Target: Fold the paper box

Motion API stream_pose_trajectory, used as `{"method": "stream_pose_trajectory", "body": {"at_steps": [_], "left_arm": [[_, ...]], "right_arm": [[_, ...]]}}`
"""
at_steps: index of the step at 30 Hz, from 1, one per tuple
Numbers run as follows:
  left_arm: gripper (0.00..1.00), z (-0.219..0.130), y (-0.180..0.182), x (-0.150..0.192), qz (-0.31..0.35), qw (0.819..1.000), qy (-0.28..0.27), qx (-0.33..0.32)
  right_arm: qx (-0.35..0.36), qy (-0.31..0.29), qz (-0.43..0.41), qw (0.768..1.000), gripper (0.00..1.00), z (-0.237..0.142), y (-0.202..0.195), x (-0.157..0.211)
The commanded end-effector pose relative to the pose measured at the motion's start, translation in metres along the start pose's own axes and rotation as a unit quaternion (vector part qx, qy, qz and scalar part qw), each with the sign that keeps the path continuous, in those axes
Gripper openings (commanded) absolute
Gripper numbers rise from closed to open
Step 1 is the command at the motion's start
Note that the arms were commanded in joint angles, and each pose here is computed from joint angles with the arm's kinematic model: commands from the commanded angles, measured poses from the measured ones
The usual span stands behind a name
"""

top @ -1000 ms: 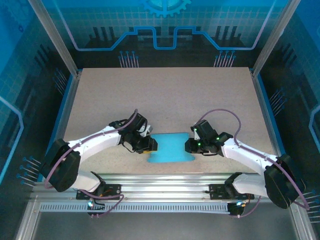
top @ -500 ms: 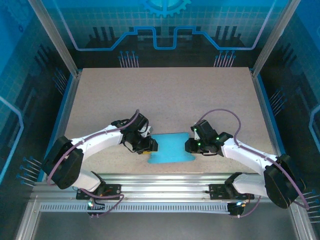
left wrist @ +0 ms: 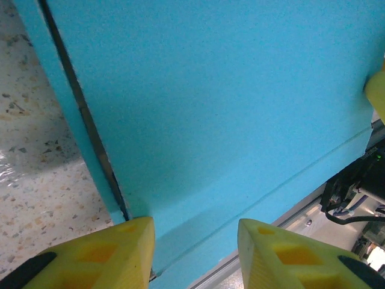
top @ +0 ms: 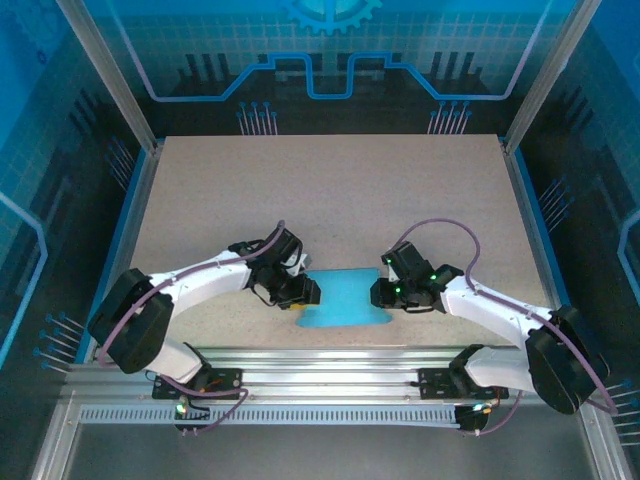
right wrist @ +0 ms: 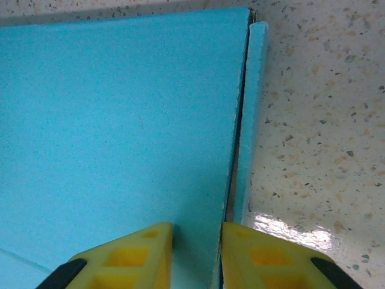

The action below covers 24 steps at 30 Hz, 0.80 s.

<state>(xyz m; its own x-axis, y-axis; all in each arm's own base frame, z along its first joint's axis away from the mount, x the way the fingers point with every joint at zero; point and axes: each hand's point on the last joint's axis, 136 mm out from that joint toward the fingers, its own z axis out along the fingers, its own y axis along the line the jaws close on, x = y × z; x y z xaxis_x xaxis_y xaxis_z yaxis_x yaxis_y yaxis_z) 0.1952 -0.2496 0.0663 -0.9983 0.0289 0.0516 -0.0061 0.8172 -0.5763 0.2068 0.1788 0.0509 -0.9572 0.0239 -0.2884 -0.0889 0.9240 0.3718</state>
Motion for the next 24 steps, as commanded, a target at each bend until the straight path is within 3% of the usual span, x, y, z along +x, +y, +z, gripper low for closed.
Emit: {"method": "stream_pose_trajectory", "body": {"at_steps": [1,12,18,24], "left_arm": [[0.42,0.002,-0.004,-0.002,0.001,1.0,0.004,0.001],[0.42,0.013,0.009,0.0,0.001,0.999,0.013,-0.038],[0.42,0.008,-0.004,-0.003,0.008,1.0,0.001,-0.017],[0.43,-0.006,-0.026,-0.001,0.024,0.999,-0.006,0.022]], "right_arm": [[0.011,0.002,-0.013,1.0,0.29,-0.003,0.001,-0.001],[0.011,-0.013,-0.044,0.999,0.39,-0.024,0.009,-0.013],[-0.071,-0.011,-0.078,0.994,0.39,-0.037,0.036,-0.009],[-0.123,0.026,-0.078,0.989,0.4,-0.025,0.047,0.01]]}}
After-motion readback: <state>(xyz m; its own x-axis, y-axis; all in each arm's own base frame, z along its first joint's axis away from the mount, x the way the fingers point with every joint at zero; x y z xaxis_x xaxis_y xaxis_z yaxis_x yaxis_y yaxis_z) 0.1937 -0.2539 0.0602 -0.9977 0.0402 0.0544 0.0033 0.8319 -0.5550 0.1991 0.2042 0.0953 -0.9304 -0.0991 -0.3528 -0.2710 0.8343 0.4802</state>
